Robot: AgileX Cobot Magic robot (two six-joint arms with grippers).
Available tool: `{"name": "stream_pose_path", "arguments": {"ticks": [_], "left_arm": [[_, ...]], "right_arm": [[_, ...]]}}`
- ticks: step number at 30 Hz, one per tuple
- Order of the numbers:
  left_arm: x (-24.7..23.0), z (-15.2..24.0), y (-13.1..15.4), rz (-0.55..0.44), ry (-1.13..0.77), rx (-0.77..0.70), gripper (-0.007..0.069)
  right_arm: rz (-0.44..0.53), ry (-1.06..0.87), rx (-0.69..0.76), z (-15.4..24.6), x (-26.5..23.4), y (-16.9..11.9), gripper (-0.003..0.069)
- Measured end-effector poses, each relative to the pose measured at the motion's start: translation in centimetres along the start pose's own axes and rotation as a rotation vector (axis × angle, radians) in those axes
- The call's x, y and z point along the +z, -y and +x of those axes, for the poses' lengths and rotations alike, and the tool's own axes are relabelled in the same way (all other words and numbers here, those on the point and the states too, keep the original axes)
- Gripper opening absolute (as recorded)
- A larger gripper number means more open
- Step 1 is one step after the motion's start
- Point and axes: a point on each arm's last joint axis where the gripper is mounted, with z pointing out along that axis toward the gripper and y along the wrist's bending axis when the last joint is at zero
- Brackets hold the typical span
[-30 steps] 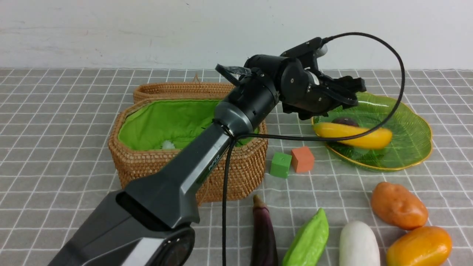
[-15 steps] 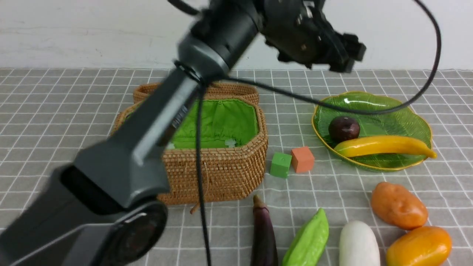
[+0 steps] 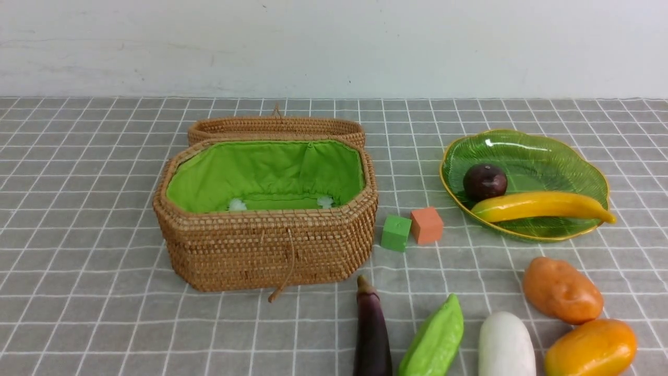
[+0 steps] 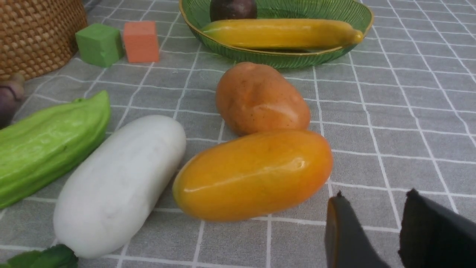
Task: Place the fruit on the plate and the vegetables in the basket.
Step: Use the left arm to grab an eggplant and put it into the left basket
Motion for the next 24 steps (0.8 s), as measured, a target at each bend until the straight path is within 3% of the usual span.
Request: {"name": "stream_pose_path", "arguments": {"ticks": [6, 8, 9, 10, 13, 19, 24], "left_arm": [[0.0, 7.2, -0.7, -0.035, -0.251, -0.144, 0.0451], [2.6, 12.7, 0.2, 0.001, -0.474, -0.174, 0.0451], [2.6, 12.7, 0.2, 0.001, -0.473, -0.174, 0.0451], [4.9, 16.1, 1.5, 0.029, -0.604, -0.166, 0.0451], [9.4, 20.3, 3.8, 0.009, -0.741, -0.184, 0.0463], [17.8, 23.6, 4.8, -0.166, -0.789, -0.25, 0.0489], [22.1, 24.4, 4.6, -0.237, -0.764, -0.232, 0.049]], "right_arm": [[0.0, 0.0, -0.001, 0.0, 0.0, 0.0, 0.0241], [0.0, 0.0, -0.001, 0.0, 0.0, 0.0, 0.0241], [0.0, 0.0, -0.001, 0.0, 0.0, 0.0, 0.0241], [0.0, 0.0, -0.001, 0.0, 0.0, 0.0, 0.0241], [0.0, 0.0, -0.001, 0.0, 0.0, 0.0, 0.0241], [0.0, 0.0, -0.001, 0.0, 0.0, 0.0, 0.0241], [0.0, 0.0, -0.001, 0.0, 0.0, 0.0, 0.0241]]}}
